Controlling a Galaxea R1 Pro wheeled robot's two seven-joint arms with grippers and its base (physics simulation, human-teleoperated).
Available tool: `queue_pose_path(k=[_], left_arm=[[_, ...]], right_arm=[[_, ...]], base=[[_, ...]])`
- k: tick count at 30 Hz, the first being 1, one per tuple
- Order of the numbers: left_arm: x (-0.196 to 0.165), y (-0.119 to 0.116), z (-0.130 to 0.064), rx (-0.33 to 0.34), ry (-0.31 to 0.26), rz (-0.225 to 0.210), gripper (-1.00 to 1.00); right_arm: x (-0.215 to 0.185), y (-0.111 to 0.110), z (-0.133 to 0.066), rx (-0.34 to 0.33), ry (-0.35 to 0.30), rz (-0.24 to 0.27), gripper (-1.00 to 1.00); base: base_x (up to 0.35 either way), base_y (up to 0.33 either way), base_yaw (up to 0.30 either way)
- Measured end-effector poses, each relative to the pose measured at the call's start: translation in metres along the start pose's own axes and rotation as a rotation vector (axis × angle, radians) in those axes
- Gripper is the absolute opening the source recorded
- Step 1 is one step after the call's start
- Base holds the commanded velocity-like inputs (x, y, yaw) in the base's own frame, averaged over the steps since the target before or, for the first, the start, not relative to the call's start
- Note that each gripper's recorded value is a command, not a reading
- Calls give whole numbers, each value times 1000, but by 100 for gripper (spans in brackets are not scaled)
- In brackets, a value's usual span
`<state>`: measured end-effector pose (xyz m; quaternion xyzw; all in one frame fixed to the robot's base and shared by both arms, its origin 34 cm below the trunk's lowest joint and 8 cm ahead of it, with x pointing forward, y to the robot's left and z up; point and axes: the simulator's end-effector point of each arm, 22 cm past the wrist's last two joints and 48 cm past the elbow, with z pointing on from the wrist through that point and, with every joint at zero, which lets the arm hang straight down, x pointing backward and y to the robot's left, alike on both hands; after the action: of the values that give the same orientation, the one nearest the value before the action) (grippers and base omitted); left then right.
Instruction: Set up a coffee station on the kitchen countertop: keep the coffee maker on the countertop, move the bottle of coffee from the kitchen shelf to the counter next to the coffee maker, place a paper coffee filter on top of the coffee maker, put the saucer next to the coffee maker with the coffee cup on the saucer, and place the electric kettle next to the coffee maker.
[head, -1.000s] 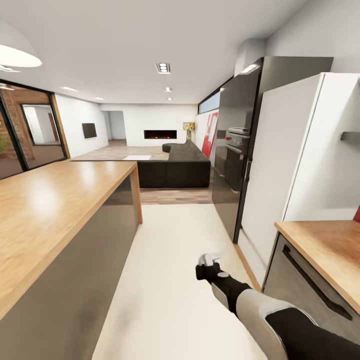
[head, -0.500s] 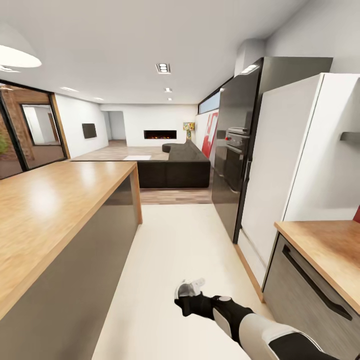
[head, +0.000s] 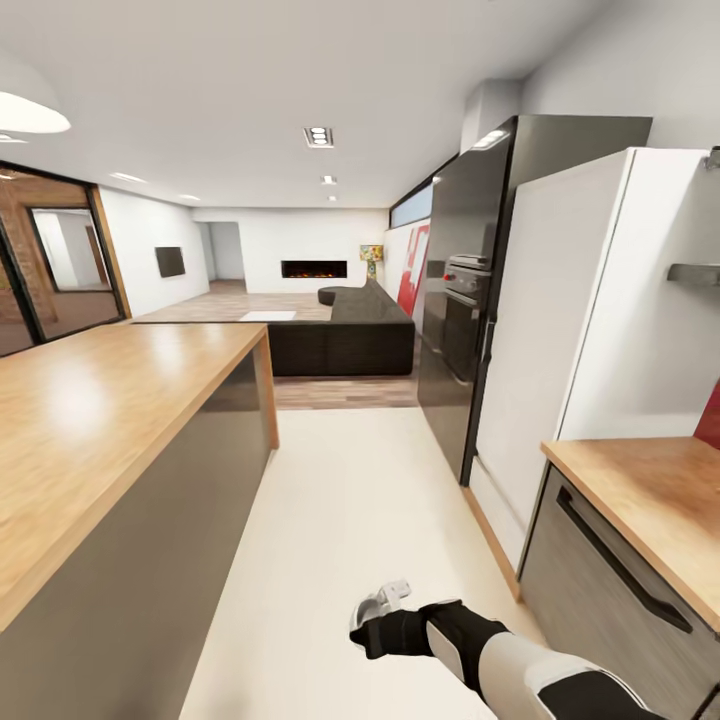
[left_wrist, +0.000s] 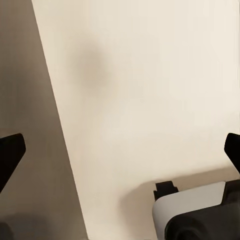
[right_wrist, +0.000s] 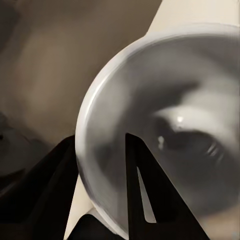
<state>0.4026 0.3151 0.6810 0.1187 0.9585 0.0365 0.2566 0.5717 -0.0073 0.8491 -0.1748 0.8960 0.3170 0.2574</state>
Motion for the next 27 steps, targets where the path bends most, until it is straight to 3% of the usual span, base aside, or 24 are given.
queue_pose_path(k=[8, 13, 27], left_arm=[[-1, -1, 0, 2, -2, -1, 100], [-1, -1, 0, 1, -1, -2, 100], [-1, -1, 0, -1, -1, -4, 100]], right_arm=[[25, 3, 4, -12, 20, 18, -100], [20, 9, 4, -38, -24, -7, -100], [26, 14, 5, -55, -30, -13, -100]], base=[[0, 0, -265], [36, 26, -267], [240, 197, -267]])
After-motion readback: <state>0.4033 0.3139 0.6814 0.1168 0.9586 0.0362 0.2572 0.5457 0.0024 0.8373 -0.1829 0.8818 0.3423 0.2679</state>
